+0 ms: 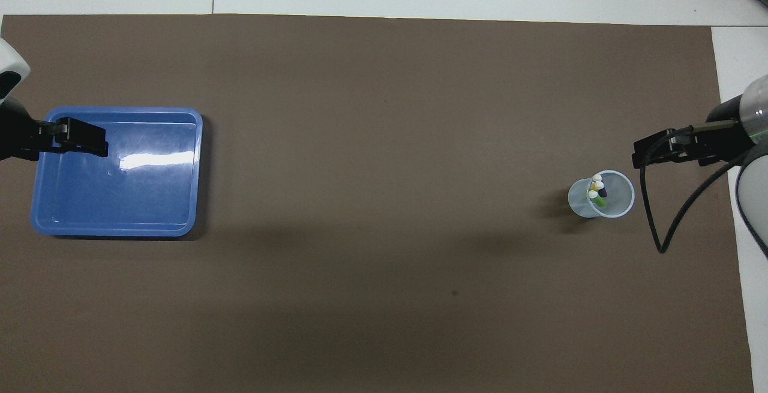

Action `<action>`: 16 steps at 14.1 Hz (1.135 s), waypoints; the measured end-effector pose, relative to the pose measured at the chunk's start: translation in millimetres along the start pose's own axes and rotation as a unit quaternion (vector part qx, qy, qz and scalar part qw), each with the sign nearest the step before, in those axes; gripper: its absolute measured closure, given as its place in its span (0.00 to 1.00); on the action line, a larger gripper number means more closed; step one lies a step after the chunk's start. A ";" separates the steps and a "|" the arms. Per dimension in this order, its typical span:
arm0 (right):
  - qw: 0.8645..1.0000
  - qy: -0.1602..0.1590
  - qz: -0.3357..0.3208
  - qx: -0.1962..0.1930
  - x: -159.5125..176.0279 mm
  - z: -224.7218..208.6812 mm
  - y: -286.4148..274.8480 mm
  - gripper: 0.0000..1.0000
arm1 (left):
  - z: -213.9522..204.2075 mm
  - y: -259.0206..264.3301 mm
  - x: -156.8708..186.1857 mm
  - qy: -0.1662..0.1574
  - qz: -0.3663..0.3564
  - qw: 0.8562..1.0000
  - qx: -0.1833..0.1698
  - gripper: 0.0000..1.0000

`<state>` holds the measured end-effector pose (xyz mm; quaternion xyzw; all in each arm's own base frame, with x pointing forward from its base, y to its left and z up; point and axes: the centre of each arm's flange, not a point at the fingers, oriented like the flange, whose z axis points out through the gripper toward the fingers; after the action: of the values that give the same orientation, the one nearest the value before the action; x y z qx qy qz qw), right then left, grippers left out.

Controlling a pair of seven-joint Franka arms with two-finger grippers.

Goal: Transfer and insert pens with both arms

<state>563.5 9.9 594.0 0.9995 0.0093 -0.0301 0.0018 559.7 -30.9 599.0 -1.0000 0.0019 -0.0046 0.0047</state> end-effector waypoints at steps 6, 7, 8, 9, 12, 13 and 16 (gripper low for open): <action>1.000 0.000 0.004 0.004 0.1 0.2 3.7 0.00 | 0.1 4.4 -0.3 0.000 0.004 1.000 0.000 0.00; 1.000 -0.001 0.004 0.004 0.1 0.3 4.0 0.00 | 0.2 5.2 -0.3 0.000 0.005 1.000 0.000 0.00; 1.000 -0.001 0.004 0.004 0.1 0.3 3.9 0.00 | 0.3 6.1 -0.4 0.000 0.005 1.000 0.000 0.00; 1.000 -0.001 0.004 0.004 0.1 0.3 3.9 0.00 | 0.3 6.9 -0.4 0.000 0.006 1.000 0.000 0.00; 1.000 -0.001 0.004 0.004 0.1 0.4 3.9 0.00 | 0.5 5.6 -0.4 -0.001 0.005 1.000 0.000 0.00; 1.000 -0.001 0.004 0.004 0.1 0.4 3.9 0.00 | 0.5 4.8 -0.3 -0.001 0.004 1.000 0.000 0.00; 1.000 0.002 0.005 0.004 0.5 -2.0 4.0 0.00 | 1.0 3.7 -0.3 -0.001 0.003 1.000 0.000 0.00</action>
<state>564.2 5.9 596.0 0.9996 0.0047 -0.0283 -0.0016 559.4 -34.6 598.0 -1.0000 0.0052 -0.0035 0.0046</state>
